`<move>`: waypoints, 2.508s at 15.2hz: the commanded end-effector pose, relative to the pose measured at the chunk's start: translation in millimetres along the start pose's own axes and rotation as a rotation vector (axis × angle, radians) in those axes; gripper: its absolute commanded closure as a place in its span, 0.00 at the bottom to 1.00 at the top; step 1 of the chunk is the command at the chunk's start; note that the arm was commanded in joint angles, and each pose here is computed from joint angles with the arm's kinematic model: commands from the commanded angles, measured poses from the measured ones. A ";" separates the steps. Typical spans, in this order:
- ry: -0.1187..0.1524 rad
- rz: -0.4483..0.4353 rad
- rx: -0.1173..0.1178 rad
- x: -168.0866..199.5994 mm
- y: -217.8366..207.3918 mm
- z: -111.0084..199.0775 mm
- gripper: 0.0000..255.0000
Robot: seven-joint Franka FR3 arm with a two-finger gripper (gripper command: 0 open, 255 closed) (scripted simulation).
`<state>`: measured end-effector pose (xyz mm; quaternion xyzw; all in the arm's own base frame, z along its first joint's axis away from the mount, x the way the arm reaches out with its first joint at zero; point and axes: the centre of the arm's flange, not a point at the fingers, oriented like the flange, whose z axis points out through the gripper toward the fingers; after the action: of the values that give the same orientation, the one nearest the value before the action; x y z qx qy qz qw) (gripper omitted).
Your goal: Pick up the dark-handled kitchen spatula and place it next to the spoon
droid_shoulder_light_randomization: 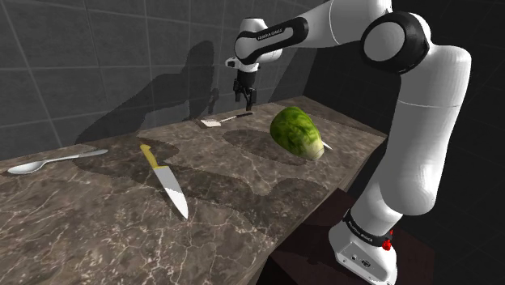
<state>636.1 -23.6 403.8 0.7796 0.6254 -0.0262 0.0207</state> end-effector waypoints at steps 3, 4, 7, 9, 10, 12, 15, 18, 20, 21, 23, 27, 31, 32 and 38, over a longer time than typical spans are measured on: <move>0.000 -0.162 -0.012 37.2 30.1 23.0 0.00; 0.000 -0.162 -0.012 37.2 30.2 28.2 0.00; 0.000 -0.162 -0.012 37.2 30.4 44.1 0.00; 0.000 -0.162 -0.012 37.2 30.4 54.6 0.00; 0.000 -0.162 -0.012 37.3 30.6 59.9 0.00; 0.000 -0.162 -0.012 37.3 30.6 63.0 0.00; 0.000 -0.162 -0.012 37.3 30.6 63.0 0.00; 0.000 -0.162 -0.012 37.3 30.6 62.9 0.00; 0.000 -0.162 -0.012 37.3 30.6 62.9 1.00; 0.000 -0.162 -0.012 37.3 30.6 62.9 1.00; 0.000 -0.162 -0.012 37.3 30.6 62.9 1.00; 0.000 -0.162 -0.012 37.3 30.6 62.9 1.00; 0.000 -0.162 -0.012 36.5 30.5 52.4 1.00; 0.000 -0.162 -0.012 36.2 30.5 47.1 1.00; 0.000 -0.162 -0.012 34.1 30.6 15.5 1.00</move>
<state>673.6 1.3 379.2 0.7263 0.6865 -0.0238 0.0232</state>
